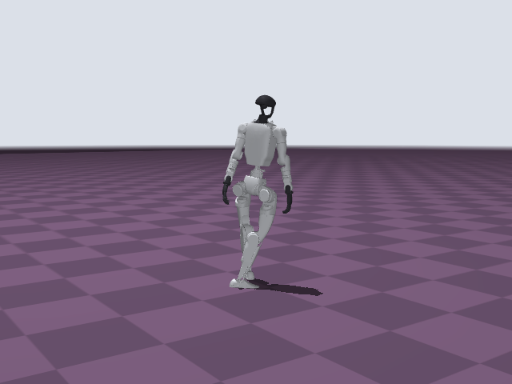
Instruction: In place motions
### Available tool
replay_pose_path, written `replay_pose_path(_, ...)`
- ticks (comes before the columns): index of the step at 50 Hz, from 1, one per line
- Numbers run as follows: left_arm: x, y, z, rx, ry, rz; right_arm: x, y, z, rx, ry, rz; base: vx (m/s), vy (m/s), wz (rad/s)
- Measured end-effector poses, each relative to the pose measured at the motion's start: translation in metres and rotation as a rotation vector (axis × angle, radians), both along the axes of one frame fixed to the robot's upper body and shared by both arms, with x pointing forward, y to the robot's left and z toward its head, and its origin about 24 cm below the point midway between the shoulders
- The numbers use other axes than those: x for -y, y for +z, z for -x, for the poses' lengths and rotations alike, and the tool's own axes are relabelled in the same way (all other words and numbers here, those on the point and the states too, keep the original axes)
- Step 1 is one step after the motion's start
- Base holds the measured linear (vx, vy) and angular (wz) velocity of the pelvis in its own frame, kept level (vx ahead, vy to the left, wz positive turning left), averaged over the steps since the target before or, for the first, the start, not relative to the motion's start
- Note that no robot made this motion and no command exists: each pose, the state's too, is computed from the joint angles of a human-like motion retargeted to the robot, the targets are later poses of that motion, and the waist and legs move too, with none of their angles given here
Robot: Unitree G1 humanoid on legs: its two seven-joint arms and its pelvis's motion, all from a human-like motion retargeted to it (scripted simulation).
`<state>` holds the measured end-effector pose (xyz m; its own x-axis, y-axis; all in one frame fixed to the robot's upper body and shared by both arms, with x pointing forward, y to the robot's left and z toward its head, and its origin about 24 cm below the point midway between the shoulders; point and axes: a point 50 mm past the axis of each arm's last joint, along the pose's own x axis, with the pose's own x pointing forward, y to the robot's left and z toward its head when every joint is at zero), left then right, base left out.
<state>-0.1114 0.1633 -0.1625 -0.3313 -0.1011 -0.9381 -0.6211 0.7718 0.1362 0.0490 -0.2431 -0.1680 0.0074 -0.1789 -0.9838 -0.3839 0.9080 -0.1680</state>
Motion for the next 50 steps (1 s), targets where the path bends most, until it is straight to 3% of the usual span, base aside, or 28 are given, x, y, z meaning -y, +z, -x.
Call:
replay_pose_path(8,0.056,0.009,0.026,-0.039,0.085,0.162,-0.076,0.005,-0.083,0.21,0.118,-0.21,0.18,-0.12,-0.66)
replay_pose_path(14,0.037,-0.005,-0.012,0.098,0.03,0.114,-0.12,0.015,-0.107,0.326,0.256,-0.381,0.1,-0.27,-0.04)
replay_pose_path(20,-0.016,-0.017,-0.071,0.318,-0.164,-0.022,-0.096,0.01,-0.098,0.298,0.504,-0.19,0.26,-0.28,0.26)
replay_pose_path(23,-0.032,-0.017,-0.093,0.388,-0.249,-0.08,-0.072,0.001,-0.07,0.16,0.484,-0.126,0.4,-0.22,0.48)
replay_pose_path(31,-0.021,-0.018,-0.13,0.505,-0.283,-0.047,-0.025,-0.007,0.033,-0.111,-0.027,-0.075,0.4,-0.21,1.1)
replay_pose_path(36,-0.012,-0.019,-0.123,0.434,-0.329,-0.001,-0.024,-0.005,0.073,-0.152,-0.331,-0.053,0.17,-0.33,1.84)
replay_pose_path(40,-0.01,-0.019,-0.117,0.368,-0.387,0.015,-0.031,-0.006,0.084,-0.154,-0.421,-0.072,-0.02,-0.34,1.55)
replay_pose_path(50,-0.014,-0.018,-0.097,0.314,-0.495,0.066,-0.034,-0.008,0.074,-0.224,-0.054,-0.105,0.09,-0.24,1.67)
